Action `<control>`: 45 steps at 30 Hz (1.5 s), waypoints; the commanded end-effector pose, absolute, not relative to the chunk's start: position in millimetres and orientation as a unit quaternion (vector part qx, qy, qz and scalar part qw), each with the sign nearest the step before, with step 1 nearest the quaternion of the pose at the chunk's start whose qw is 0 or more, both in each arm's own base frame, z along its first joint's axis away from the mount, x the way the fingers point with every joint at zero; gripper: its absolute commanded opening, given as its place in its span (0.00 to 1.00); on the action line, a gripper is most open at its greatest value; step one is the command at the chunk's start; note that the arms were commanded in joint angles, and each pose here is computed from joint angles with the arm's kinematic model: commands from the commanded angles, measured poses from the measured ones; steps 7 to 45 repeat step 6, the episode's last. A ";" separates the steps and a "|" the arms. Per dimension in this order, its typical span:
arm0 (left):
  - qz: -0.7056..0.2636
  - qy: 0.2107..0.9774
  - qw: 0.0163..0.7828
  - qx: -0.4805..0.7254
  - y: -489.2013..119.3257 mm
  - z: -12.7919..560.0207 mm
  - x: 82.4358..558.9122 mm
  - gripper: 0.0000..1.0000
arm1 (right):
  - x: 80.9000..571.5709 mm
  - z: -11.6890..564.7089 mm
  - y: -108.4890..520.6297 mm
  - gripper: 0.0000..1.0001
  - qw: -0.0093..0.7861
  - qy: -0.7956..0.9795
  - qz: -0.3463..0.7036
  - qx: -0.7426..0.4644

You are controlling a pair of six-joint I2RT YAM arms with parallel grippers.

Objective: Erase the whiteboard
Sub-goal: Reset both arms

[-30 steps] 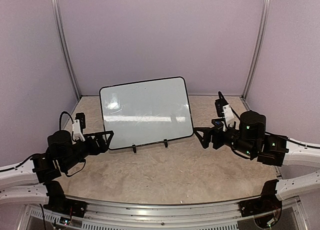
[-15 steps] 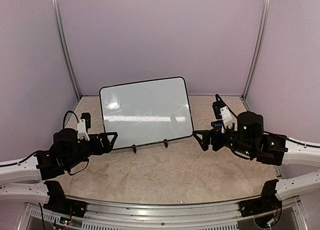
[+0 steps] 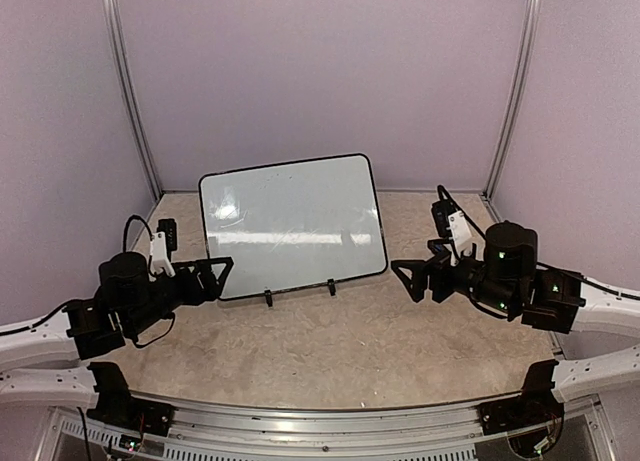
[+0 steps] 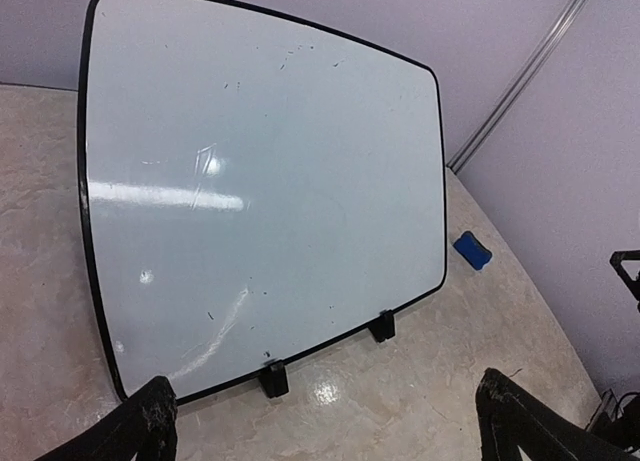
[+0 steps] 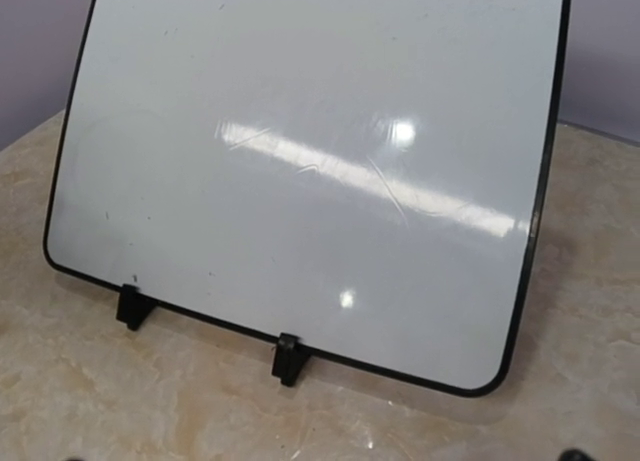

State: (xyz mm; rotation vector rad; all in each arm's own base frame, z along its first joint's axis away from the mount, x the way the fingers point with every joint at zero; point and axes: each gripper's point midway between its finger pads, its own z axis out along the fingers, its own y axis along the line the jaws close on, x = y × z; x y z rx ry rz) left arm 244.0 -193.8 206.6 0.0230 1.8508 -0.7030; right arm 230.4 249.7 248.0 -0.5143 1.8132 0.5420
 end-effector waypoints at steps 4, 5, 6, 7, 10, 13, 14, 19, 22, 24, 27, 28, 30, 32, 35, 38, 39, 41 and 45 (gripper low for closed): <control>-0.312 0.772 0.554 0.001 -186.1 213.1 235.2 0.99 | 229.0 255.9 242.0 0.99 0.571 0.758 0.229 -0.217; -0.310 0.772 0.555 0.000 -185.2 213.3 235.4 0.99 | 228.2 256.6 241.3 0.99 0.574 0.755 0.229 -0.218; -0.308 0.772 0.556 0.000 -184.8 213.7 235.5 0.99 | 228.1 258.5 240.4 1.00 0.578 0.752 0.230 -0.218; -0.308 0.772 0.556 0.000 -184.8 213.7 235.5 0.99 | 228.1 258.5 240.4 1.00 0.578 0.752 0.230 -0.218; -0.308 0.772 0.556 0.000 -184.8 213.7 235.5 0.99 | 228.1 258.5 240.4 1.00 0.578 0.752 0.230 -0.218; -0.308 0.772 0.556 0.000 -184.8 213.7 235.5 0.99 | 228.1 258.5 240.4 1.00 0.578 0.752 0.230 -0.218; -0.308 0.772 0.556 0.000 -184.8 213.7 235.5 0.99 | 228.1 258.5 240.4 1.00 0.578 0.752 0.230 -0.218; -0.308 0.772 0.556 0.000 -184.8 213.7 235.5 0.99 | 228.1 258.5 240.4 1.00 0.578 0.752 0.230 -0.218; -0.308 0.772 0.556 0.000 -184.8 213.7 235.5 0.99 | 228.1 258.5 240.4 1.00 0.578 0.752 0.230 -0.218; -0.308 0.772 0.556 0.000 -184.8 213.7 235.5 0.99 | 228.1 258.5 240.4 1.00 0.578 0.752 0.230 -0.218; -0.308 0.772 0.556 0.000 -184.8 213.7 235.5 0.99 | 228.1 258.5 240.4 1.00 0.578 0.752 0.230 -0.218; -0.308 0.772 0.556 0.000 -184.8 213.7 235.5 0.99 | 228.1 258.5 240.4 1.00 0.578 0.752 0.230 -0.218; -0.308 0.772 0.556 0.000 -184.8 213.7 235.5 0.99 | 228.1 258.5 240.4 1.00 0.578 0.752 0.230 -0.218; -0.308 0.772 0.556 0.000 -184.8 213.7 235.5 0.99 | 228.1 258.5 240.4 1.00 0.578 0.752 0.230 -0.218; -0.308 0.772 0.556 0.000 -184.8 213.7 235.5 0.99 | 228.1 258.5 240.4 1.00 0.578 0.752 0.230 -0.218; -0.308 0.772 0.556 0.000 -184.8 213.7 235.5 0.99 | 228.1 258.5 240.4 1.00 0.578 0.752 0.230 -0.218; -0.308 0.772 0.556 0.000 -184.8 213.7 235.5 0.99 | 228.1 258.5 240.4 1.00 0.578 0.752 0.230 -0.218; -0.308 0.772 0.556 0.000 -184.8 213.7 235.5 0.99 | 228.1 258.5 240.4 1.00 0.578 0.752 0.230 -0.218; -0.308 0.772 0.556 0.000 -184.8 213.7 235.5 0.99 | 228.1 258.5 240.4 1.00 0.578 0.752 0.230 -0.218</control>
